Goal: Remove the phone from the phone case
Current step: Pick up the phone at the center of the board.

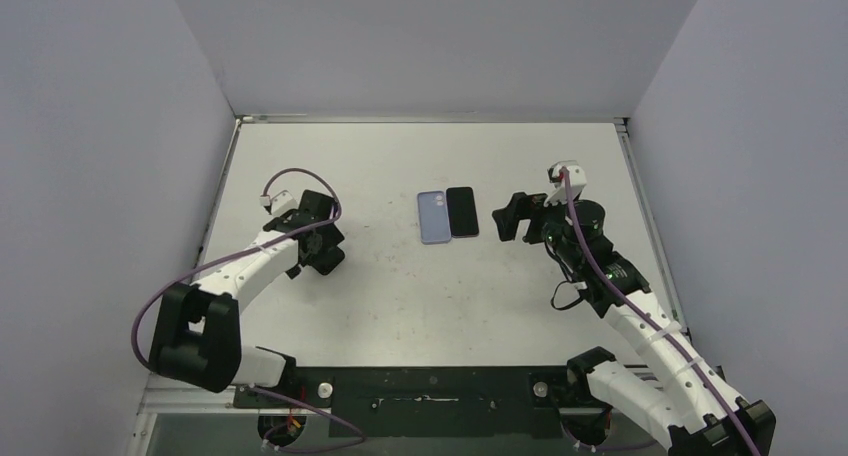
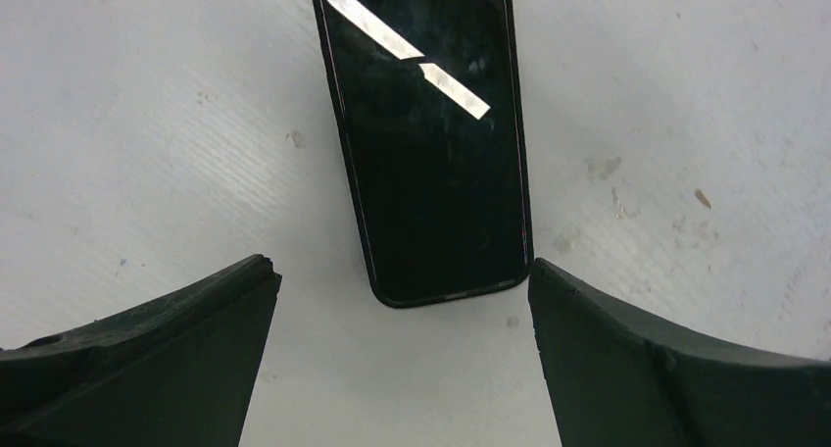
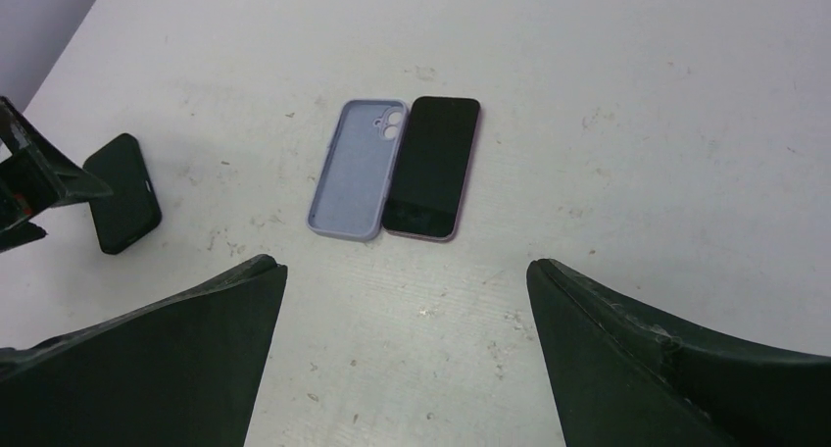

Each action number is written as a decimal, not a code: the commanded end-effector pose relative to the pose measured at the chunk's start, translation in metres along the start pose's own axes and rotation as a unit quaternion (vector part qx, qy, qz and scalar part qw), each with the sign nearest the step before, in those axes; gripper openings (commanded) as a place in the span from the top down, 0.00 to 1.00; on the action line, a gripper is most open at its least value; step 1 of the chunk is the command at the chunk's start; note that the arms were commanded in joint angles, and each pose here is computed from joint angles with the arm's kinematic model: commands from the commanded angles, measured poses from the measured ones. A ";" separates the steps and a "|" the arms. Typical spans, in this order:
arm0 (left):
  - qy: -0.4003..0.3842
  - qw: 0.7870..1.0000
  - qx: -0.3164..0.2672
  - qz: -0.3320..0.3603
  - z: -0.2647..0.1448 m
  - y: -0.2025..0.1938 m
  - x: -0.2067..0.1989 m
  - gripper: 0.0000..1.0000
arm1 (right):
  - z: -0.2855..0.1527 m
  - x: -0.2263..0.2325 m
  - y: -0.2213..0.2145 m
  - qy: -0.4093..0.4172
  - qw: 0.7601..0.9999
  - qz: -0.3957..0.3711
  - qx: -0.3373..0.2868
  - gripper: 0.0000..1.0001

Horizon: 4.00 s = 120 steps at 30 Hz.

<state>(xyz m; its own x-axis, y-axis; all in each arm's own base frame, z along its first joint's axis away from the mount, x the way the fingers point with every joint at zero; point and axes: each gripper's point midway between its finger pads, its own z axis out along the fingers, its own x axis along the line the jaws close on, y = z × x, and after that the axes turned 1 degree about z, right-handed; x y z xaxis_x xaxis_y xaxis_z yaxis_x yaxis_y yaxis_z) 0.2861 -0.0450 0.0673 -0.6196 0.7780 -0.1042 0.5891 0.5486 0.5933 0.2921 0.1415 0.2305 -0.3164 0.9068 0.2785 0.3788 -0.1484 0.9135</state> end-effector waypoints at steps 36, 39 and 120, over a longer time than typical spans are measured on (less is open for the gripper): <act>0.055 0.993 0.096 -0.035 0.085 -0.020 -0.009 0.46 | 0.007 -0.020 -0.031 -0.039 0.997 0.002 0.063 0.00; 0.025 0.993 0.115 -0.007 0.079 -0.029 -0.014 0.55 | 0.013 -0.012 -0.041 -0.020 0.996 0.028 0.085 0.00; -0.091 0.965 0.161 0.184 0.008 -0.107 -0.086 0.03 | 0.031 0.061 -0.120 0.101 0.983 0.087 0.125 0.00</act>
<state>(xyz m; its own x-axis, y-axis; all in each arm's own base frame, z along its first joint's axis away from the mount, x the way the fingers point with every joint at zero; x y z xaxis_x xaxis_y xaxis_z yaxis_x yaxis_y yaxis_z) 0.2773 -0.1614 0.0173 -0.2636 0.9594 -0.1007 0.8974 0.2822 0.3392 0.2479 0.2287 0.1196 -0.3829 0.7734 0.5051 0.6647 -0.1490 0.7321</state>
